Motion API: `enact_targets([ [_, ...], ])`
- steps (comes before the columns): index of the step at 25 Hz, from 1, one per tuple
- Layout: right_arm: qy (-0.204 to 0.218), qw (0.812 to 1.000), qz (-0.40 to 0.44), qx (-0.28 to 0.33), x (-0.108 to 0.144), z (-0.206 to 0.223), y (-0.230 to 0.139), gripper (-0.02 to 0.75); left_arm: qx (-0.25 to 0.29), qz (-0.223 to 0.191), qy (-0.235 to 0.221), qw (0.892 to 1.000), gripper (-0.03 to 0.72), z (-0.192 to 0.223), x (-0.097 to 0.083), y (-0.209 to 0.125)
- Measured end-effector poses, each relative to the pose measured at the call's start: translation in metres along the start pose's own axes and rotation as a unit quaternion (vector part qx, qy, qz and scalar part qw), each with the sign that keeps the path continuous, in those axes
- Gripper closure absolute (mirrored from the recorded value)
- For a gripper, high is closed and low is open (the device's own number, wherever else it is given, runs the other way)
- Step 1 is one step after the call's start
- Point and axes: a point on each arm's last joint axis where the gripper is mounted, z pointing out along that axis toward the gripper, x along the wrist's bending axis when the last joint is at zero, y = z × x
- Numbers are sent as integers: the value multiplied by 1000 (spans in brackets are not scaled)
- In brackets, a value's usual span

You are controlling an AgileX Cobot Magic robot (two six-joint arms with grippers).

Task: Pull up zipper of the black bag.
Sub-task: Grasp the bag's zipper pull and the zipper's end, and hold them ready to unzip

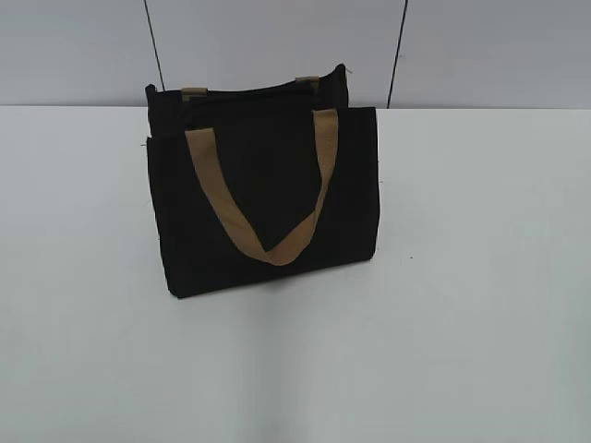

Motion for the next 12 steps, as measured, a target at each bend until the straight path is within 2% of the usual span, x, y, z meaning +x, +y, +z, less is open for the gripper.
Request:
enact_targets([
  [12, 0, 1000, 0, 0, 0, 0, 0, 216, 3, 4, 6, 1000, 449, 2, 1, 4],
])
